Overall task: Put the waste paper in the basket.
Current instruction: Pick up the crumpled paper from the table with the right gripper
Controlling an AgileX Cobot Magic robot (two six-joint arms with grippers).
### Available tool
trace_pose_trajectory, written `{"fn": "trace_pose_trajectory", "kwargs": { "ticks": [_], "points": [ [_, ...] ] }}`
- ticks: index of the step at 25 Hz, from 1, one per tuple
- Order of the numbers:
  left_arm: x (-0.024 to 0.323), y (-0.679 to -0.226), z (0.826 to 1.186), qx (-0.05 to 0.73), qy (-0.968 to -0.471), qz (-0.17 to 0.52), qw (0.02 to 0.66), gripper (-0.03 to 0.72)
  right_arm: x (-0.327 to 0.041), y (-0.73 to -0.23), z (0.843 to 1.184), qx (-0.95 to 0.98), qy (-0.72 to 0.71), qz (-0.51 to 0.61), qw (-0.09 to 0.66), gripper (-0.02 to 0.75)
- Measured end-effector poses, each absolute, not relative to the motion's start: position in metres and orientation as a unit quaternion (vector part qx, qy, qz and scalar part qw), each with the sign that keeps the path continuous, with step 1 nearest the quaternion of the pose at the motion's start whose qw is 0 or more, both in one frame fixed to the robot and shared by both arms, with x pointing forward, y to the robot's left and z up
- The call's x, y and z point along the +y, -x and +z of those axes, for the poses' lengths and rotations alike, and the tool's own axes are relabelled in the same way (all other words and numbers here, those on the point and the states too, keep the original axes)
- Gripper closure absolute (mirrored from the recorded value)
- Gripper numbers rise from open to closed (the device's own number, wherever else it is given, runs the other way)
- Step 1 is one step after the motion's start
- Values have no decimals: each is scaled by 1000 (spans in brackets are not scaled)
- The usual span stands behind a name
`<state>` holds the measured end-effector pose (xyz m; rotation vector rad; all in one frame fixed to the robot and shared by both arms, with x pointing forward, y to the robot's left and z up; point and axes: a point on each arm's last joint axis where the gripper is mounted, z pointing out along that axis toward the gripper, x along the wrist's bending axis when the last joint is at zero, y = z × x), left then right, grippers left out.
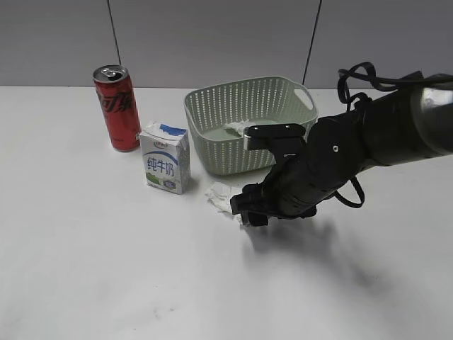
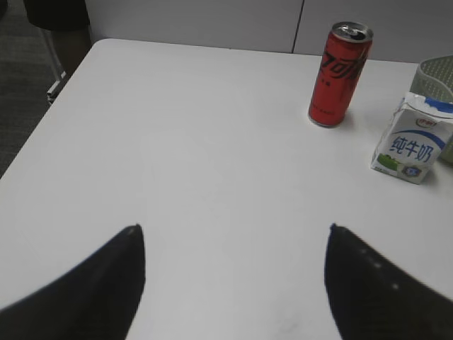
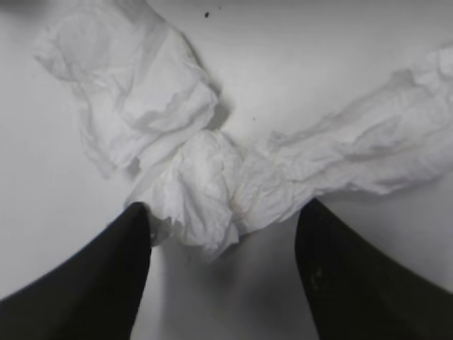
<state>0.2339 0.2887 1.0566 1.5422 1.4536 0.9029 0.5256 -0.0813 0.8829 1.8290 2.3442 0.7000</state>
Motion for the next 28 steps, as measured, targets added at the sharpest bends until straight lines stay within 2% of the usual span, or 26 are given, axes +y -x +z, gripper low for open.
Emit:
{"fn": "trace_pose_trajectory", "kwargs": {
  "ticks": [3,6,8,10,14,15,18,23,28],
  "points": [
    [289,-234,1057,576,-612,358,407,109,-81,-526,882,769,-595,231,47,349],
    [289,-234,1057,576,-612,358,407,110,-81,-526,882,770,-593,229,47,500],
    [289,-234,1057,576,-612,358,407,111,-82,-524,881,773,-594,218,42,529],
    [289,-234,1057,576,-612,358,407,111,-84,-521,884,777,-595,202,35,462],
    [289,-234,1057,576,-612,358,407,111,-86,-517,903,776,-595,207,31,162],
    [289,-234,1057,576,-612,358,407,111,-86,-517,909,774,-594,215,32,124],
    [289,-234,1057,576,-612,358,407,111,-85,-520,922,756,-602,252,42,115],
    [289,-234,1057,576,-612,358,407,111,-81,-529,924,722,-619,302,58,154],
    [289,-234,1057,576,-612,358,407,111,-81,-536,916,804,-498,298,131,162]
  ]
}}
